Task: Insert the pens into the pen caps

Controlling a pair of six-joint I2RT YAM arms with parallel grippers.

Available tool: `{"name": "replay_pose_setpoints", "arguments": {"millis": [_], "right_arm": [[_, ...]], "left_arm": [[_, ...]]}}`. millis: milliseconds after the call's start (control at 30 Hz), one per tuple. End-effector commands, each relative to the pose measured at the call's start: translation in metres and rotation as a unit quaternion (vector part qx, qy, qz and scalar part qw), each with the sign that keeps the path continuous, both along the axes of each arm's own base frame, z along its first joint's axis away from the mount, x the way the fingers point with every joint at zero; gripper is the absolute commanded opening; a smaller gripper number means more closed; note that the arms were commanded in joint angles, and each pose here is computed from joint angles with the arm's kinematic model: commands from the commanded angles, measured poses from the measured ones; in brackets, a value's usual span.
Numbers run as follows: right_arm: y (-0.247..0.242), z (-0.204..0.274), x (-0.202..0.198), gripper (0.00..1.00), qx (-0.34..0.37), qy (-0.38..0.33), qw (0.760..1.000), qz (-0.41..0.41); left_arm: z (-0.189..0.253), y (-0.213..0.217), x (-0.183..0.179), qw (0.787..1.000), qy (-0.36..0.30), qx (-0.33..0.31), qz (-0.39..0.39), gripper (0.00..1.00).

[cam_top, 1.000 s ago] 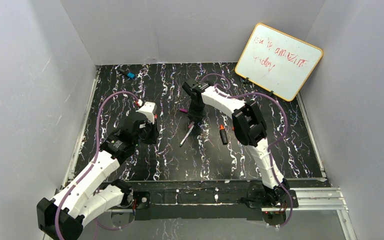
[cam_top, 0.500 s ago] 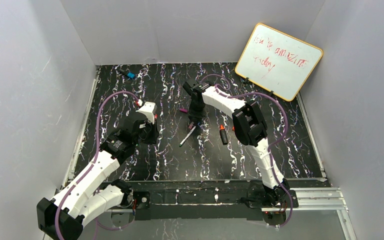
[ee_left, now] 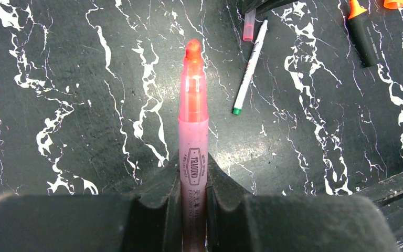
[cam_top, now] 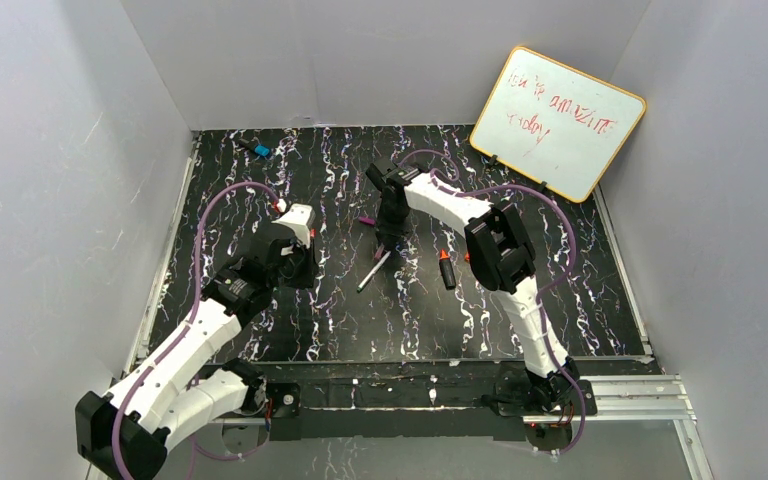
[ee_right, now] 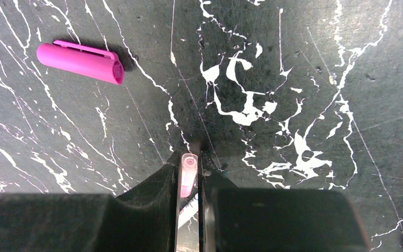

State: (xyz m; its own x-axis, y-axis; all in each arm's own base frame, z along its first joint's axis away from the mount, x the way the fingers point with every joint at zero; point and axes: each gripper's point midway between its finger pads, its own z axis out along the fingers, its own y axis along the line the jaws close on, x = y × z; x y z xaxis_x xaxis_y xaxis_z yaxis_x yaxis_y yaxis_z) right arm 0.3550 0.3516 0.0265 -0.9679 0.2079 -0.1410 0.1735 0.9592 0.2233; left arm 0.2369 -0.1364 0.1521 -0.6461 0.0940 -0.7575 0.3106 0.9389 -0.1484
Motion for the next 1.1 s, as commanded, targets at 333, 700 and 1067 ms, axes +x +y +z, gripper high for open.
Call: {"name": "replay_pose_setpoints", "arguments": {"millis": [333,700,1067], "right_arm": [[-0.024,0.141,0.081,0.04,0.013,-0.28,0.96,0.002],[-0.015,0.31,0.044,0.04,0.132,-0.467,0.864,0.134],[0.002,0.345,-0.031,0.04,0.187,-0.488,0.829,0.2]], "left_arm": [[0.018,-0.041,-0.009,0.991,-0.007,-0.069,-0.11,0.0],[0.052,-0.093,-0.037,0.94,-0.059,-0.172,-0.287,0.0],[0.071,-0.102,-0.024,0.934,-0.099,-0.221,-0.264,0.0]]}}
